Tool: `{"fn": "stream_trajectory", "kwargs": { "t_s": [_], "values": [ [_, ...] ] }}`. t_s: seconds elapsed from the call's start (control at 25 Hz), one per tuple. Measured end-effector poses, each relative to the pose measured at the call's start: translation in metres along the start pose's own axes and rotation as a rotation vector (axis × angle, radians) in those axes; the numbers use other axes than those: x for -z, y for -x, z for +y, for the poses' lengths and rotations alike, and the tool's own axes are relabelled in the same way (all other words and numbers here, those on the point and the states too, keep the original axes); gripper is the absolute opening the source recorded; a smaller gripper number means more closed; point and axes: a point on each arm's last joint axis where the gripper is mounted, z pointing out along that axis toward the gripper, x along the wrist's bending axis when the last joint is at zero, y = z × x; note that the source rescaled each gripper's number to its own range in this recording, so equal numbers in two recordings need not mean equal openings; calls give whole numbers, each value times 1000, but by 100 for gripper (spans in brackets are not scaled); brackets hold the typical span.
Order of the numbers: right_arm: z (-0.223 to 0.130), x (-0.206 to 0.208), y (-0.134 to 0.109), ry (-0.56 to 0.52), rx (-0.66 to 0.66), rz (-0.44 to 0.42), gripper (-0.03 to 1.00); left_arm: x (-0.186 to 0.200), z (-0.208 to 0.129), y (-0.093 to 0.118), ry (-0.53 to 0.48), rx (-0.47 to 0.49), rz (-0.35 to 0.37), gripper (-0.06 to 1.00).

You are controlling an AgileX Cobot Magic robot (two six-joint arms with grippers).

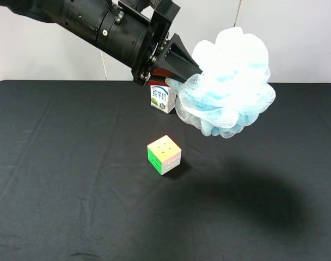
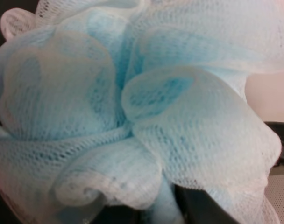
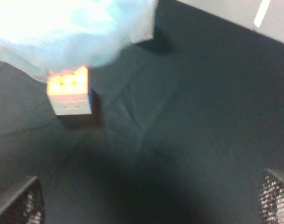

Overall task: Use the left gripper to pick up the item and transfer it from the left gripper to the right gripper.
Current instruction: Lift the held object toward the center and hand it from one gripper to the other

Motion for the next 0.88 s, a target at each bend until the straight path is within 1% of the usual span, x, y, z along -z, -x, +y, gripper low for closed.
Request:
{"fn": "stream_trajectory", "kwargs": {
  "t_s": [0.32,0.44,0.64,0.88],
  "values": [
    [34,-26,2,25,215,50,100,0,0,0,-2,-3,-2,1],
    [42,-40,-2,36,263,82,100,0,0,0,-2,-3,-2,1],
    [55,-59,-9,95,334,115,100,0,0,0,-1,-3,-1,1],
    [59,-81,-22,85,409,178,100,0,0,0,3,-4,2,1]
  ]
}}
